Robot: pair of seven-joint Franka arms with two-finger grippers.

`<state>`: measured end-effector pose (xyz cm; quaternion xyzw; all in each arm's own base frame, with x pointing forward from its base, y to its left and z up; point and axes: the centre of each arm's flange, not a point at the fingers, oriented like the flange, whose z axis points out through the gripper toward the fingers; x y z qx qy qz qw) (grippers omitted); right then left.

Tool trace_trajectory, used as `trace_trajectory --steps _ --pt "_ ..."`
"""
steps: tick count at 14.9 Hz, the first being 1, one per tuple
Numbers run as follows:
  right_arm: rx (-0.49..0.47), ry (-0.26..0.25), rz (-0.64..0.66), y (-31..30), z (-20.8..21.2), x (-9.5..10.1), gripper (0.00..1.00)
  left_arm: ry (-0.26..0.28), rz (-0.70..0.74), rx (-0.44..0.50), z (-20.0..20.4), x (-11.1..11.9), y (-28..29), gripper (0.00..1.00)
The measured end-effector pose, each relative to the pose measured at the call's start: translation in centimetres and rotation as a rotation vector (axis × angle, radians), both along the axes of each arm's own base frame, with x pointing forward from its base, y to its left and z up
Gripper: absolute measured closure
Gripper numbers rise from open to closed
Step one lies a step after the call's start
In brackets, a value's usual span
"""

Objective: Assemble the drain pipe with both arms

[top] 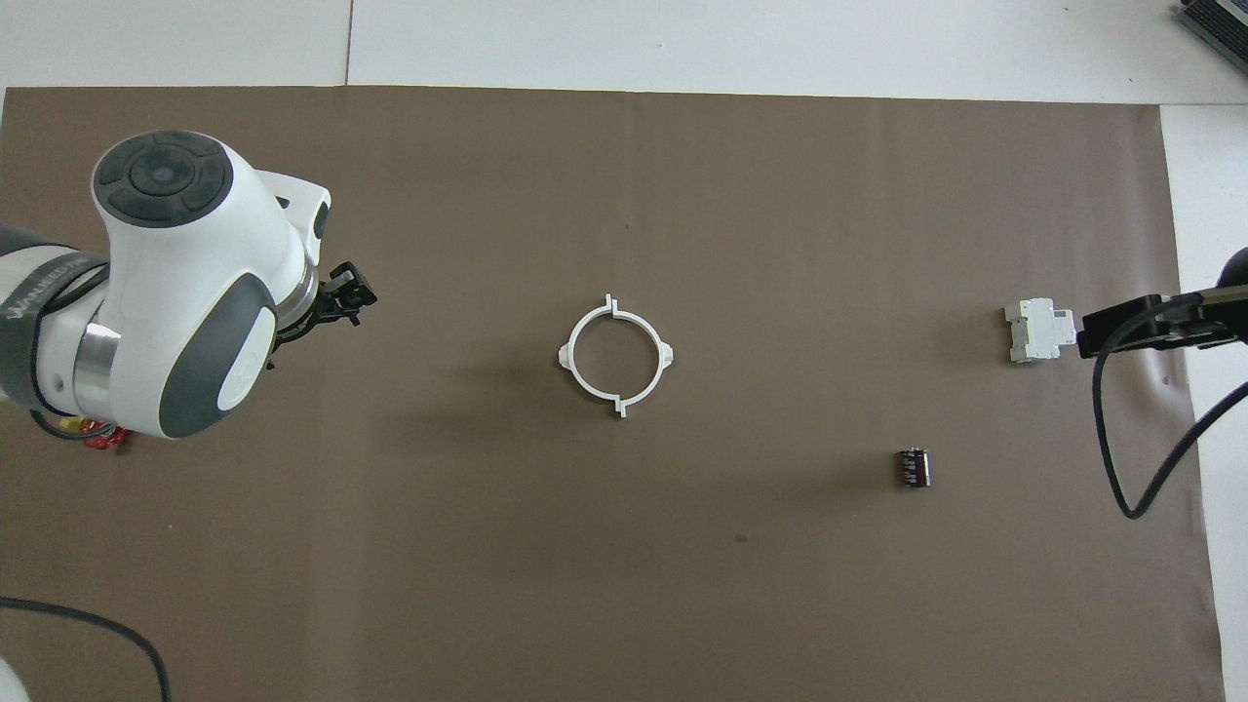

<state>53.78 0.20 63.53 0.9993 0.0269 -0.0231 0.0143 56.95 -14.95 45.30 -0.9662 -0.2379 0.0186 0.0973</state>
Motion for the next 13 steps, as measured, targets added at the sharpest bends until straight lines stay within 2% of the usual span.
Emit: trace_trajectory --steps 5,9,13 --pt "0.000 0.000 0.000 0.0 0.0 0.0 0.00 0.039 -0.136 -0.022 1.5 0.6 5.9 0.00" --pt "0.000 0.000 0.000 0.0 0.0 0.0 0.00 0.086 -0.301 -0.049 4.1 -0.3 11.4 0.00" --pt "0.000 0.000 0.000 0.0 0.0 0.0 0.00 0.045 -0.348 -0.089 8.9 -2.3 15.1 0.00"
